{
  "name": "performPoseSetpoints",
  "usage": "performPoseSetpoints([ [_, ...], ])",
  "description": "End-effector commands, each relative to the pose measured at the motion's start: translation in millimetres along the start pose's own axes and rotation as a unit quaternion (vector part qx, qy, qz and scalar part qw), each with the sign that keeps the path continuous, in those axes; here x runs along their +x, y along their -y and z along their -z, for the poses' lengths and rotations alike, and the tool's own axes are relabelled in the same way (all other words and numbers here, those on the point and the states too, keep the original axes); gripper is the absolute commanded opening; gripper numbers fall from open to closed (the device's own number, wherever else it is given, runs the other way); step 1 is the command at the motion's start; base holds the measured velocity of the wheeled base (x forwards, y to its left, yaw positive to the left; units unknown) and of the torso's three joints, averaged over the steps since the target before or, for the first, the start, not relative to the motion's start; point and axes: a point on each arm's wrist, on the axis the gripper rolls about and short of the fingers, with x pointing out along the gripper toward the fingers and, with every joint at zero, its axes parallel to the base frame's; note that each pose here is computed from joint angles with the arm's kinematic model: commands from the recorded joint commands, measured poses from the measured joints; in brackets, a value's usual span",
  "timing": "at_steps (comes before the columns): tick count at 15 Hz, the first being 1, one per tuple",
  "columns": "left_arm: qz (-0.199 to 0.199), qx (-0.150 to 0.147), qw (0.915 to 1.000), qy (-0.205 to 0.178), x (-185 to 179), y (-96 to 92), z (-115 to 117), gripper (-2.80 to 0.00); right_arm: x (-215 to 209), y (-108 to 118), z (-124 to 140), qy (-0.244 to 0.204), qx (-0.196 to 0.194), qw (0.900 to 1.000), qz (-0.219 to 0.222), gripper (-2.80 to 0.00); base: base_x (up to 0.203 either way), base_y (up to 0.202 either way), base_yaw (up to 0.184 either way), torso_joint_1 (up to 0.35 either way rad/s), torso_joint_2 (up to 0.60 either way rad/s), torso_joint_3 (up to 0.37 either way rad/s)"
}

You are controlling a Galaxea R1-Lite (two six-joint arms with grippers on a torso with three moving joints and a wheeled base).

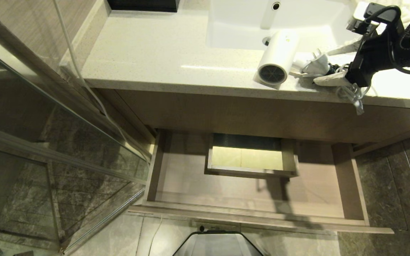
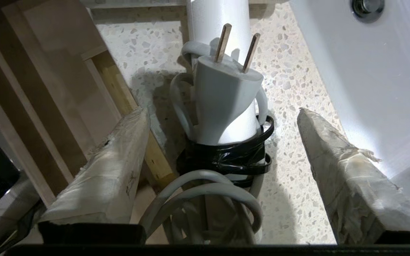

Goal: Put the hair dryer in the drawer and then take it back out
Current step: Pick up the hairdryer

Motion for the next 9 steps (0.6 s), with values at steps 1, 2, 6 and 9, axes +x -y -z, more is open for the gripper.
performPoseSetpoints([
  [1,0.0,0.0,1.0,-0.001,0,0.0,0,-2.8,8,0,5,-0.004,-0.003,1.0,-0.008,0.0,0.0,0.0,0.0,0.0,0.0,0.0],
  [2,0.0,0.0,1.0,-0.001,0,0.0,0,-2.8,11,0,6,-0.005,-0.002,1.0,-0.009,0.0,0.0,0.0,0.0,0.0,0.0,0.0],
  [6,0.0,0.0,1.0,0.0,0,0.0,0,-2.8,21,0,12,-0.009,0.001,1.0,-0.015,0.0,0.0,0.0,0.0,0.0,0.0,0.0],
  [9,0.0,0.0,1.0,0.0,0,0.0,0,-2.8,27,1,14,-0.003,0.0,1.0,-0.013,0.0,0.0,0.0,0.0,0.0,0.0,0.0],
])
